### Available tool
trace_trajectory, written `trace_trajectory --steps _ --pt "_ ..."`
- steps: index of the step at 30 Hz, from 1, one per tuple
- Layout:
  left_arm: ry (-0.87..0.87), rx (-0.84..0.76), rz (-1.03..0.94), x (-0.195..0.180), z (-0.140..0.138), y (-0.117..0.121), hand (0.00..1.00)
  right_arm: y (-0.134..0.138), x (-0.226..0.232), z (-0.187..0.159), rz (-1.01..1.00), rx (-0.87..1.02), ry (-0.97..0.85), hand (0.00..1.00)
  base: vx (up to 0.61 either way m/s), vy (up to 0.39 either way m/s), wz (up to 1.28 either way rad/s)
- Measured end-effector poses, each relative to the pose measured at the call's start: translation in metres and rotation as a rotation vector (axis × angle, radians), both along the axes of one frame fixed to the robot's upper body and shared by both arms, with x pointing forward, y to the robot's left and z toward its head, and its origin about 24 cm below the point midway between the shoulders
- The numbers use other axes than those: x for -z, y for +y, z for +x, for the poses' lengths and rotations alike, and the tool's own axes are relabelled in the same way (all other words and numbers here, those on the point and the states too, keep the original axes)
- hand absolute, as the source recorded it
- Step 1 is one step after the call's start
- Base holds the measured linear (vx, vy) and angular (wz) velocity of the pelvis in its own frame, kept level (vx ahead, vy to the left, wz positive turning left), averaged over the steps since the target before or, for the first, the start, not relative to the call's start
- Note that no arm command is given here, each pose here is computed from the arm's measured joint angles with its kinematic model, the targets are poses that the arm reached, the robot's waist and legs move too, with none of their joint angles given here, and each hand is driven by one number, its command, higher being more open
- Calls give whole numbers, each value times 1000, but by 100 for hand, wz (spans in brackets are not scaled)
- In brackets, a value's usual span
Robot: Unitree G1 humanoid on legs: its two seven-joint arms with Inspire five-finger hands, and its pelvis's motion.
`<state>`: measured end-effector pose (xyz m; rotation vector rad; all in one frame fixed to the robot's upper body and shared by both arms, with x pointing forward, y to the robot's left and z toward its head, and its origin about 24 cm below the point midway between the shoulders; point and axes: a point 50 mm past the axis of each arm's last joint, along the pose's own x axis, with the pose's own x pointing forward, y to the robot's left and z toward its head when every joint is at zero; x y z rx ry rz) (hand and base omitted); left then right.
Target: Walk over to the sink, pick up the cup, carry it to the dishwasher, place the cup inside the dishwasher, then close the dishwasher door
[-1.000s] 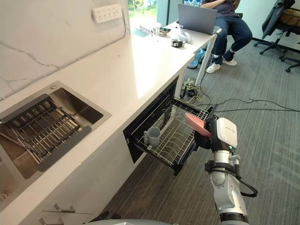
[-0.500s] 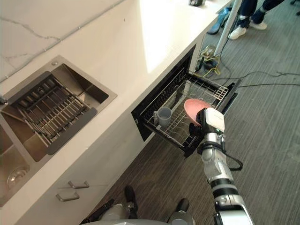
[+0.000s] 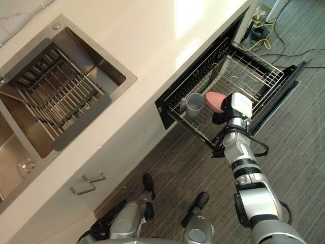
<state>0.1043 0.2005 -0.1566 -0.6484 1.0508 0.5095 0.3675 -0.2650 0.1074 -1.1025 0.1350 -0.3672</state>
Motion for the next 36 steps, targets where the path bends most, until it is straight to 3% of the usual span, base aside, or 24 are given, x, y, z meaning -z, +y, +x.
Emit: trace_trajectory --steps 2,3,7,21,26,32,36 --pt "-21 1 -12 -2 8 -2 100 -6 -17 6 4 14 -36 0 -32 29 3" --pt "-30 -1 -20 -3 12 -3 100 -10 -30 10 7 30 -59 100 -32 40 7" --pt "-65 33 -28 -6 23 -6 100 -27 -61 15 58 90 -115 100 -11 34 9" --pt "-97 33 -48 -9 31 -11 100 -21 -89 18 237 35 -242 100 -12 14 6" --pt "-61 61 -19 -6 22 -8 100 -35 -60 0 309 44 -239 100 -9 18 13" --pt "17 72 22 0 -3 4 100 -68 -7 -37 427 179 -167 100 -31 11 -1" --pt "72 59 34 4 -21 9 100 -94 20 -69 575 333 -220 100 -69 23 -16"
